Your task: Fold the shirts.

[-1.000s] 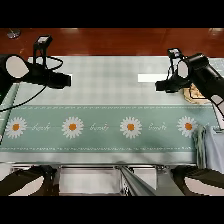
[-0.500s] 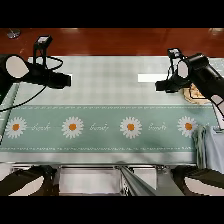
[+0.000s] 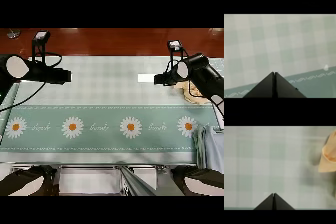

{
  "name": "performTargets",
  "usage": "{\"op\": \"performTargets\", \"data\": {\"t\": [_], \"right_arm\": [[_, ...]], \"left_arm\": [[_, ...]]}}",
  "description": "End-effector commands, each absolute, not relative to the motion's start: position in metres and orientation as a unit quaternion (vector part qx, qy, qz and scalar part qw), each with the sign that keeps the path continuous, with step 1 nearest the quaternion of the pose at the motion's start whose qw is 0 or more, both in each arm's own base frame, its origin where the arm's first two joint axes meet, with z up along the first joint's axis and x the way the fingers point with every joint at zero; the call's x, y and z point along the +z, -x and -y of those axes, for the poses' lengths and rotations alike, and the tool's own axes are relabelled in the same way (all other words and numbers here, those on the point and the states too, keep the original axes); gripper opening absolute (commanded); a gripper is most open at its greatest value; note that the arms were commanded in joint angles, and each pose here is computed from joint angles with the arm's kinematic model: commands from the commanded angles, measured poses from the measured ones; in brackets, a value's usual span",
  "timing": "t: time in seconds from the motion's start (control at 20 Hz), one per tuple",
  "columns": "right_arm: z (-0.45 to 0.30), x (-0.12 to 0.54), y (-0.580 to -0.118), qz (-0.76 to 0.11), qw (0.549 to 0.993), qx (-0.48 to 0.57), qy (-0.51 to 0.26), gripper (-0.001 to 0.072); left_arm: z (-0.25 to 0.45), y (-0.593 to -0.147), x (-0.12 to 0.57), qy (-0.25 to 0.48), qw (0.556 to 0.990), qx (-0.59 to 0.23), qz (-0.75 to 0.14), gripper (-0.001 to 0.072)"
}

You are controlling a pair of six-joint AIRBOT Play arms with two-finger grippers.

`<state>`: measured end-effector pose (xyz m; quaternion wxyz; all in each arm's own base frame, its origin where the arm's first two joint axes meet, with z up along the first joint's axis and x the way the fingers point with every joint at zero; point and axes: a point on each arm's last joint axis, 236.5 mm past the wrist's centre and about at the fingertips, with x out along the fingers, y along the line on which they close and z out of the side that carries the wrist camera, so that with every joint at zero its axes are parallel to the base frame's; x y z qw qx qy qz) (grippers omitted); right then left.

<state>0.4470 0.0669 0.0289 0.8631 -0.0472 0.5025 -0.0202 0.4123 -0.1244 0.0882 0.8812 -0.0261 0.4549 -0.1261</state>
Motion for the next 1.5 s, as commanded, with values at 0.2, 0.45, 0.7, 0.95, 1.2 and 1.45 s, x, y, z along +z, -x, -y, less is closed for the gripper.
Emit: {"op": "performTargets", "data": {"t": [0.2, 0.45, 0.7, 0.95, 1.2, 1.45], "right_arm": [[-0.038, 0.077, -0.513, -0.356, 0.932, -0.023, 0.064, 0.0636], [0.111, 0.050, -0.513, -0.368, 0.915, -0.162, -0.014, 0.0637], [0.211, -0.026, -0.473, -0.434, 0.855, -0.261, -0.109, 0.0636], [0.192, -0.083, -0.461, -0.536, 0.800, -0.215, -0.161, 0.0615], [0.130, -0.037, -0.492, -0.550, 0.803, -0.072, -0.219, 0.0026], [0.110, 0.166, -0.536, -0.346, 0.911, -0.013, -0.227, 0.0025]], "left_arm": [[0.129, -0.480, 0.164, 0.056, 0.957, -0.125, -0.256, 0.0020], [0.128, -0.496, 0.159, 0.049, 0.963, -0.119, -0.235, 0.0707], [0.118, -0.495, 0.086, 0.060, 0.934, -0.094, -0.341, 0.0705], [0.095, -0.469, 0.035, 0.071, 0.889, -0.060, -0.448, 0.0705], [0.035, -0.417, 0.015, 0.074, 0.820, -0.012, -0.567, 0.0705], [0.004, -0.370, 0.080, 0.088, 0.834, -0.031, -0.544, 0.0705]]}}
